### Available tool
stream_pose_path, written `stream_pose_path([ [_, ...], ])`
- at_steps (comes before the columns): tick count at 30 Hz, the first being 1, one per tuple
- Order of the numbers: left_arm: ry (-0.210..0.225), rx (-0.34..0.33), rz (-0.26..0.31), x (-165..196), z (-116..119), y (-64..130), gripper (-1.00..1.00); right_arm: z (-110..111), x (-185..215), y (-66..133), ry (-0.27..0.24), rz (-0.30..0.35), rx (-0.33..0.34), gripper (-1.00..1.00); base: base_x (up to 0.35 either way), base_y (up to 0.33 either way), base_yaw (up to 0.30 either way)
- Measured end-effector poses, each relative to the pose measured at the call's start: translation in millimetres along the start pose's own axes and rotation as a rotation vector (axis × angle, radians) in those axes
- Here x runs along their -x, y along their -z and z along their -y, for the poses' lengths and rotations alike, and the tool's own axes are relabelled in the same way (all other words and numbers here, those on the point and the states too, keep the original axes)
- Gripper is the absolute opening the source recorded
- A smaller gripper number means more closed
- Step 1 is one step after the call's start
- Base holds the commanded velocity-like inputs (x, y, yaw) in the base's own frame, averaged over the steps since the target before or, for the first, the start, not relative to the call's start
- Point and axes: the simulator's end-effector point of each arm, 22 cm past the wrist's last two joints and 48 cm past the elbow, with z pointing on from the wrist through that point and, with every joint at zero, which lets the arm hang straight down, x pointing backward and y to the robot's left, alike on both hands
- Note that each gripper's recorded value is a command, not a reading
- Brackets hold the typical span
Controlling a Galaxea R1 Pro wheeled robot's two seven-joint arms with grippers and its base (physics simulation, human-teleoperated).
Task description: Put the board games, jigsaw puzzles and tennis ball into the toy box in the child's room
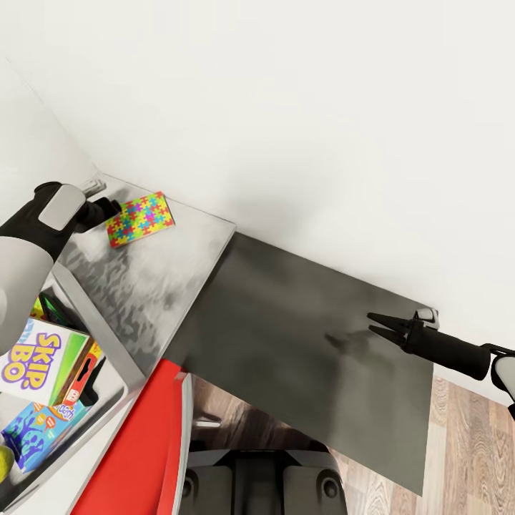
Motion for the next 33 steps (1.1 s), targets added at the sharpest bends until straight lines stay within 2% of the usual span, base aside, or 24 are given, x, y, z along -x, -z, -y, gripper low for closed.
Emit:
stream_pose_path([
  [8, 0.000, -0.023, 0.001, 0.6, 5.4, 0.5, 1.00, 2.0, -0.7, -0.2, 0.005, -0.002, -0.009, 1.00, 0.000, 0.000, 0.000],
  [13, 0.000, -0.028, 0.002, 0.8, 6.7, 0.7, 1.00, 12.3, -3.7, -0.1, 0.031, -0.016, -0.055, 1.00, 0.000, 0.000, 0.000],
  [15, 0.000, -0.044, 0.017, 2.9, 16.4, 3.0, 1.00, 22.2, -3.3, 7.6, 0.029, -0.013, -0.083, 1.00, 0.000, 0.000, 0.000],
  [20, -0.005, -0.037, 0.021, 4.8, 13.6, 3.3, 1.00, 35.6, -6.8, 21.6, 0.019, -0.019, -0.124, 1.00, 0.000, 0.000, 0.000],
  [33, -0.005, -0.037, 0.021, 4.8, 13.7, 3.3, 1.00, 36.9, -9.1, 22.2, 0.015, -0.022, -0.127, 1.00, 0.000, 0.000, 0.000],
])
